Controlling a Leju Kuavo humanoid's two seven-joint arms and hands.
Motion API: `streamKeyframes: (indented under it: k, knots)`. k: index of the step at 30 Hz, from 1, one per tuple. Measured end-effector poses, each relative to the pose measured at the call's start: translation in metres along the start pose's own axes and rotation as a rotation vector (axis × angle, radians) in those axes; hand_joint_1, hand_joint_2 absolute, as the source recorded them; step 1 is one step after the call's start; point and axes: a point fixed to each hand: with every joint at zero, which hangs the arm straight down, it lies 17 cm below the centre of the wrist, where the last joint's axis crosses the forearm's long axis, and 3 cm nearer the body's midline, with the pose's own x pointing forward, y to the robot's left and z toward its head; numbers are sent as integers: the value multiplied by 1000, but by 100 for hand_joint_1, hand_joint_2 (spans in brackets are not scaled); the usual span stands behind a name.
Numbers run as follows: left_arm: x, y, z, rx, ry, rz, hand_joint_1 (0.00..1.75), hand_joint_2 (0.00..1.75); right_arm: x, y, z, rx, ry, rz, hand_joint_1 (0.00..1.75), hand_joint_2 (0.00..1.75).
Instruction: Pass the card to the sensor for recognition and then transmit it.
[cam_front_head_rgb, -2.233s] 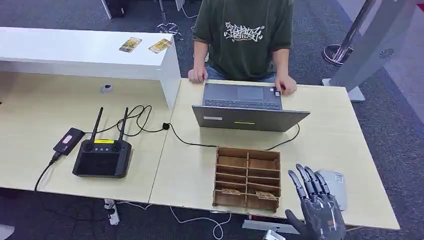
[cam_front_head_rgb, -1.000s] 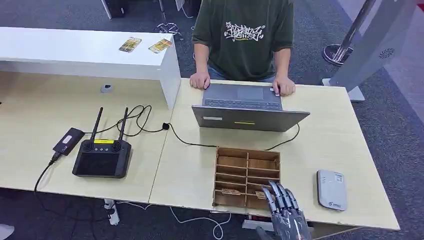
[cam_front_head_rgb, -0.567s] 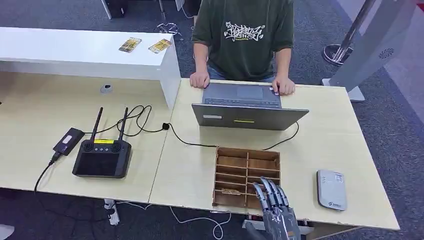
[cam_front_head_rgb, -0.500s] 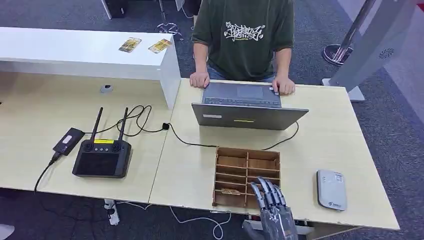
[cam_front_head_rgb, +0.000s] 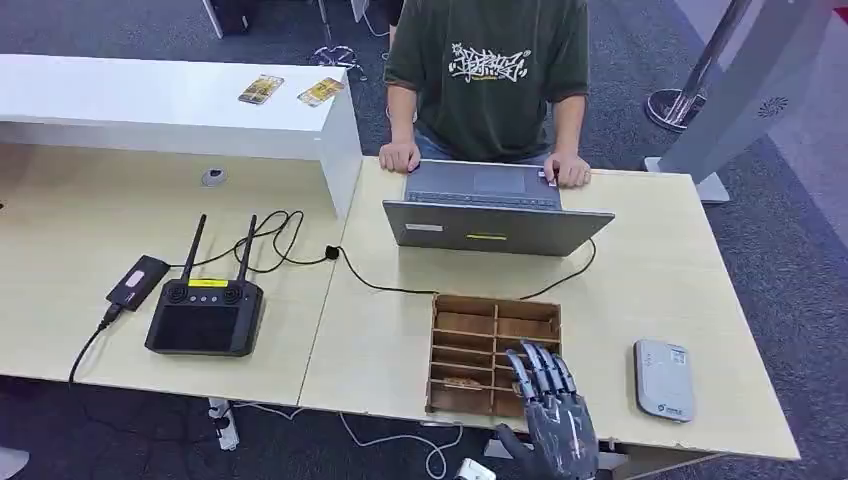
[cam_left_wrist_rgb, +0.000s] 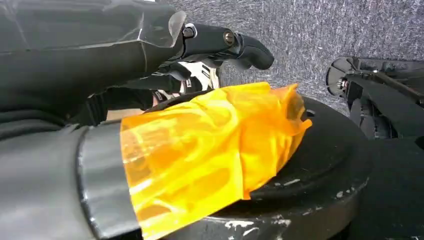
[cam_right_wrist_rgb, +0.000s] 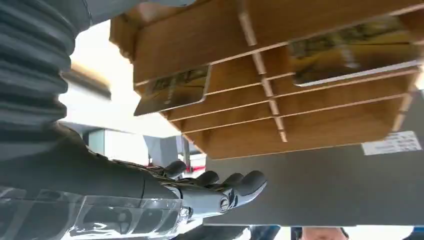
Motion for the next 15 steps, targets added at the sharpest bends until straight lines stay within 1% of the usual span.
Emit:
streamKeyframes:
  k: [5, 15]
  knots:
    - [0, 0, 0, 1, 0, 0, 0, 0, -9, 1, -1, 2, 10, 56, 0, 175]
    - [0, 0, 0, 1, -2, 0, 0, 0, -19, 1, 2, 18, 17, 110, 0, 175]
